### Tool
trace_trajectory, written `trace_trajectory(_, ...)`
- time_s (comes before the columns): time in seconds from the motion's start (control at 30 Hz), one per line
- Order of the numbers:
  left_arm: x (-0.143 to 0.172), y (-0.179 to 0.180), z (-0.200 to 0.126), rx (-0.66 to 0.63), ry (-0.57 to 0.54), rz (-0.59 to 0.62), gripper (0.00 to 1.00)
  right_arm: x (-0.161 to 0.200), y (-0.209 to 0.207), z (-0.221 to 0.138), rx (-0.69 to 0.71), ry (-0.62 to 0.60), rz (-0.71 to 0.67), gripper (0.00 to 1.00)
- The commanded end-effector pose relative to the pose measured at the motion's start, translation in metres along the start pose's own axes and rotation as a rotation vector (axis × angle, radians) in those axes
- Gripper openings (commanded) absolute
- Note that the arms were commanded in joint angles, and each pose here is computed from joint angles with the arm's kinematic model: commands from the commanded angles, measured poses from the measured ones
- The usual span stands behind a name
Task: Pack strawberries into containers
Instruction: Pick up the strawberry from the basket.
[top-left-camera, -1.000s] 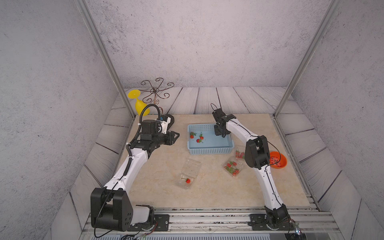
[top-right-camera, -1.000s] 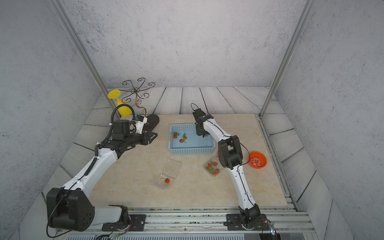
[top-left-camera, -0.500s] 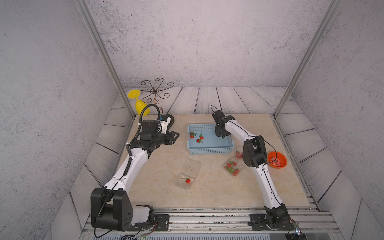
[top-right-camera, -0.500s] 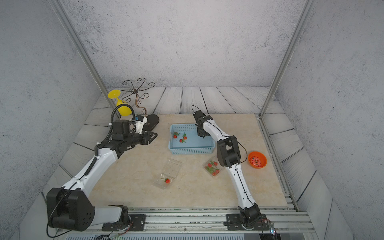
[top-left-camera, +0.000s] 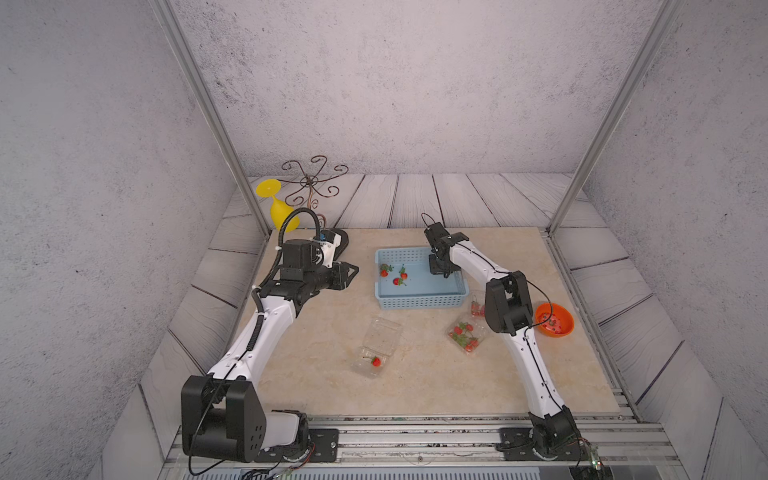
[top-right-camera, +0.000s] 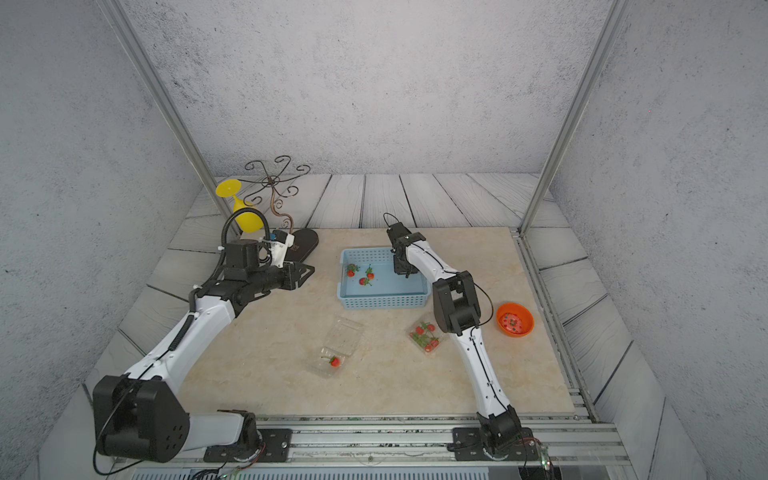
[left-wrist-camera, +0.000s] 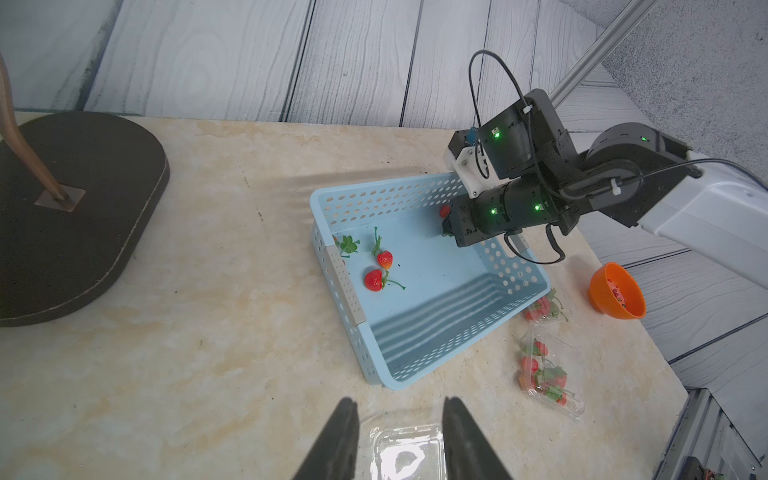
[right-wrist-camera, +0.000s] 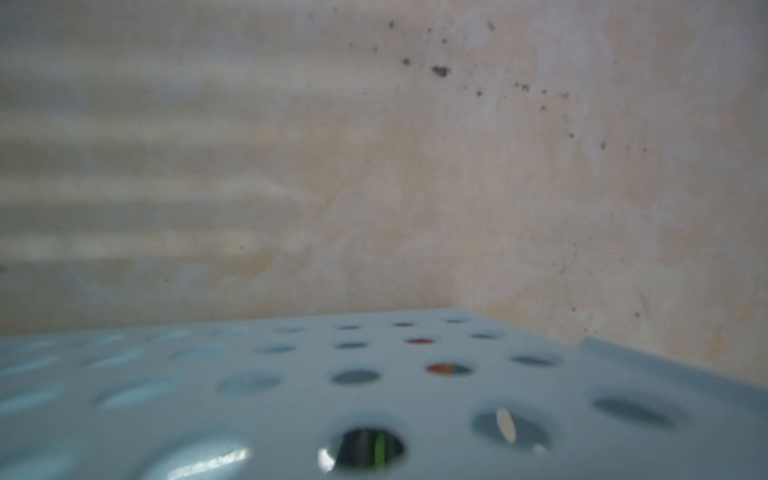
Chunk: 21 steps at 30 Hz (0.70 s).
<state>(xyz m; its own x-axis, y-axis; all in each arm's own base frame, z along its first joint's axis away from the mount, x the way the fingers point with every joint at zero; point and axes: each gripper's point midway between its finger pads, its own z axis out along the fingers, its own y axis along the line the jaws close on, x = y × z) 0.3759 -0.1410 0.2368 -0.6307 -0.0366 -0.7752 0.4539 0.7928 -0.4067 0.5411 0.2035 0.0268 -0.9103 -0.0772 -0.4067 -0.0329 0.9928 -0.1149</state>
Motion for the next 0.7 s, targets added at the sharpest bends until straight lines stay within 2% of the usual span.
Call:
trace_trajectory(0.0, 0.003, 0.004, 0.001, -0.005, 0.004, 0.003, 0.38, -0.006, -0.002, -0.028, -0.042, -0.020, 0.000, 0.04)
trace_trajectory(0.1, 0.003, 0.004, 0.001, -0.005, 0.002, 0.003, 0.38, -0.012, 0.002, -0.049, -0.087, -0.049, -0.011, 0.00)
trace_trajectory(0.4, 0.002, 0.003, -0.001, -0.006, -0.002, 0.006, 0.38, -0.007, 0.014, -0.126, -0.258, -0.155, -0.053, 0.00)
trace_trajectory(0.5, 0.001, 0.003, -0.001, -0.007, -0.003, 0.008, 0.38, 0.010, 0.026, -0.150, -0.339, -0.156, -0.092, 0.00)
trace_trajectory(0.67, 0.001, 0.005, -0.002, -0.021, -0.005, 0.011, 0.38, 0.065, 0.064, -0.185, -0.455, -0.146, -0.202, 0.00)
